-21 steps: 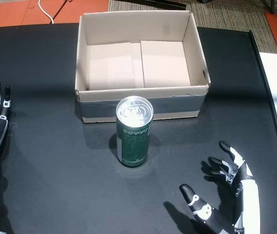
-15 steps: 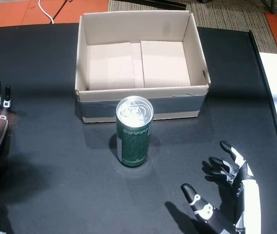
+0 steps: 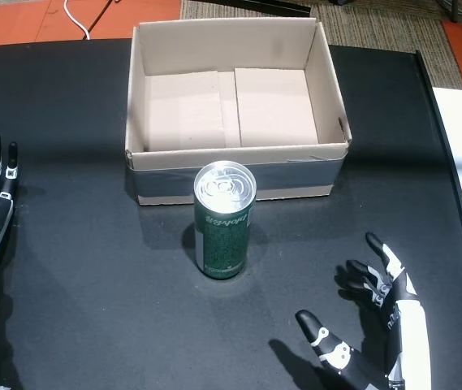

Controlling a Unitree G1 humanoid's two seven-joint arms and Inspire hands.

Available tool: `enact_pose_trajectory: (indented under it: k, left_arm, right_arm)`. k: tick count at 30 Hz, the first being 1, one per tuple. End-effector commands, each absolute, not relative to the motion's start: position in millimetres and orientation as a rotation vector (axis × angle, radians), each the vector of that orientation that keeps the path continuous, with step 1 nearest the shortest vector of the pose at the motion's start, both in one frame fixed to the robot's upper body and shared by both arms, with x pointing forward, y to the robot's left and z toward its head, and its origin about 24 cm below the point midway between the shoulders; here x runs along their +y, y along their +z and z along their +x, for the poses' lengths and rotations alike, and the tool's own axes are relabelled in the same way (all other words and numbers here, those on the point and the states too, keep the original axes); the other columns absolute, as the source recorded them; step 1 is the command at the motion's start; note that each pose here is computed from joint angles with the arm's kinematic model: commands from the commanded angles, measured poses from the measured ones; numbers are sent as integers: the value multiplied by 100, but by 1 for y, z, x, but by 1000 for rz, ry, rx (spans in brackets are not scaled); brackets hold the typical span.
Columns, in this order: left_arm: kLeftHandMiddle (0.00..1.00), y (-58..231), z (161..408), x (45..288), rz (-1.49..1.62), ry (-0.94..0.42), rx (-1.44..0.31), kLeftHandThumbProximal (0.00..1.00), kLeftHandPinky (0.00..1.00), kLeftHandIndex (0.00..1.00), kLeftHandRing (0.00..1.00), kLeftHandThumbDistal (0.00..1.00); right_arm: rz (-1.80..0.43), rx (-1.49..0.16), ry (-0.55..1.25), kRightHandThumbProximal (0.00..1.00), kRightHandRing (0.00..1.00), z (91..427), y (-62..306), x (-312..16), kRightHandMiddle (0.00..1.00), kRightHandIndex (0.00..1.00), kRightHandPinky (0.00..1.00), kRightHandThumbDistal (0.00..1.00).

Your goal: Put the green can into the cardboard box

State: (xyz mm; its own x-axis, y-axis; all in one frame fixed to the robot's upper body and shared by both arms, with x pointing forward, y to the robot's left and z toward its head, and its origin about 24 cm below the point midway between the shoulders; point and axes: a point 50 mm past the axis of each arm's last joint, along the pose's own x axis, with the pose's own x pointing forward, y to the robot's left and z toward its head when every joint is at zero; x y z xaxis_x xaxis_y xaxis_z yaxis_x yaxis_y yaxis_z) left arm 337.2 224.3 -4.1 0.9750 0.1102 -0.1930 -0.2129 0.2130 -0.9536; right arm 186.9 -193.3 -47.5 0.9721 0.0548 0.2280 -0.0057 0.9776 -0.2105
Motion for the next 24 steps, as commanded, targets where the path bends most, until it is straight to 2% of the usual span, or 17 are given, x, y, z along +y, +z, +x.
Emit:
enact_pose_trajectory:
  k: [1,7,9,14,18,24]
  left_arm:
    - [52,-17,329,222,-1325,254,148,54,75,52,62,0]
    - [53,-16,329,221,-1339,257,151,54,78,52,64,0]
    - [53,-16,330,220,-1339,259,153,54,77,52,65,0]
    - [56,-16,330,218,-1335,252,152,56,79,53,68,0]
    - [54,-16,330,218,-1334,251,153,55,78,53,65,0]
    - [52,-16,331,218,-1336,267,159,54,75,50,64,0]
  right_arm:
    - [-231,-249,72,54,87,193,-44,-191,81,73,92,100]
    - [-273,-283,77,60,88,204,-38,-190,83,72,93,100]
    - [-287,-290,99,57,91,209,-35,-190,85,76,96,100]
    - [-285,-291,212,58,94,227,-27,-185,90,79,97,100]
    - [-256,-257,276,52,94,244,-22,-182,90,81,96,100]
    - [-207,-186,366,53,96,260,-19,-185,92,85,97,100]
